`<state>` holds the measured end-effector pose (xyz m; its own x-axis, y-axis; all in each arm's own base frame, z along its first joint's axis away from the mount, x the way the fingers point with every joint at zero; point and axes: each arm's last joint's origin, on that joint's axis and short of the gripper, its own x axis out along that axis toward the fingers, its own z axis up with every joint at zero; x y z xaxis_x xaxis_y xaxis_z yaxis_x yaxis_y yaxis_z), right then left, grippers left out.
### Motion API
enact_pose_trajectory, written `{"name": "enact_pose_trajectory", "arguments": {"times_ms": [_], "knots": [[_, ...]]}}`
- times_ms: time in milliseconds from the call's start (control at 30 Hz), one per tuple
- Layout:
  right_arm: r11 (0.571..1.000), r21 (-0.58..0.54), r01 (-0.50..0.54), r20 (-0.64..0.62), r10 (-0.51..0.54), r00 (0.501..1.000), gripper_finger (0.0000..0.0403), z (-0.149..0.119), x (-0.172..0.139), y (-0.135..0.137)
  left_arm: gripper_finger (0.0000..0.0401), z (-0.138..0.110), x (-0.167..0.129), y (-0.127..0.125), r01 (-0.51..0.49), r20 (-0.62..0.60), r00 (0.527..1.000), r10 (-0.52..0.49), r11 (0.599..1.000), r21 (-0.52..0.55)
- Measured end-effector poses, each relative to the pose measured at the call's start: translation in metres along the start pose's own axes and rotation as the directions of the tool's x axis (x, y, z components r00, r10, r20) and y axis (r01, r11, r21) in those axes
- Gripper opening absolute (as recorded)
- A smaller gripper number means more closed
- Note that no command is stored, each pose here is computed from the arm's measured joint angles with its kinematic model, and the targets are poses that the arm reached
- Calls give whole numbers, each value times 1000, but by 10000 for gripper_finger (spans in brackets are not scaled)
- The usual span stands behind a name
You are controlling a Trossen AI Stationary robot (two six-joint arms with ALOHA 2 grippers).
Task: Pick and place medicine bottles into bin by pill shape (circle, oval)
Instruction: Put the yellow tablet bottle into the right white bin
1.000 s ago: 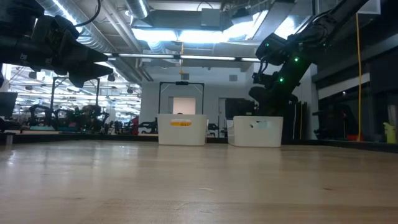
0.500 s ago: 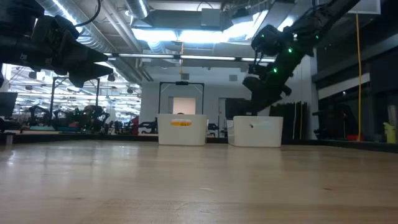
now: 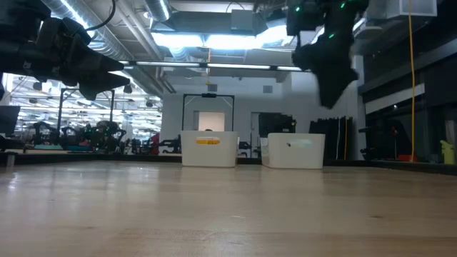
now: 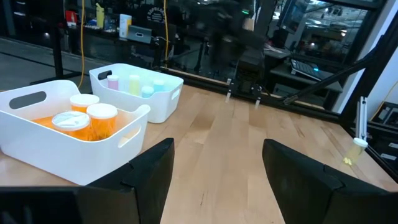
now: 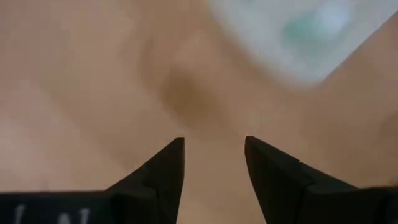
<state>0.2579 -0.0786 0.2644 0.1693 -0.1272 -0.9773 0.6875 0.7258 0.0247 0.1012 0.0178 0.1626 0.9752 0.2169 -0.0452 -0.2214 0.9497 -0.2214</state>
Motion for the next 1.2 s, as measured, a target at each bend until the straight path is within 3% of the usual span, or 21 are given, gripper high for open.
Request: {"name": "enact_pose_trajectory", "arguments": {"times_ms": [133,233,567,733,1000,1200], "knots": [[997,-67,33,-151,-43,988,162,-39,-6,34,237,0,0,0,0,0,1000,0,1000,0],[991,-127,45,-183,-68,981,161,-70,-11,62,237,0,0,0,0,0,1000,0,1000,0],[978,-208,-17,-159,-17,987,160,-173,-32,123,237,0,0,0,0,0,1000,0,1000,0],[931,-343,-125,-152,76,985,161,-215,-41,139,237,0,0,0,0,0,1000,0,1000,0],[847,-448,-285,-173,231,958,161,-253,-52,154,237,0,0,0,0,0,1000,0,1000,0],[873,-417,-253,-109,229,967,166,-256,-51,155,237,0,0,0,0,0,1000,0,1000,0]]}}
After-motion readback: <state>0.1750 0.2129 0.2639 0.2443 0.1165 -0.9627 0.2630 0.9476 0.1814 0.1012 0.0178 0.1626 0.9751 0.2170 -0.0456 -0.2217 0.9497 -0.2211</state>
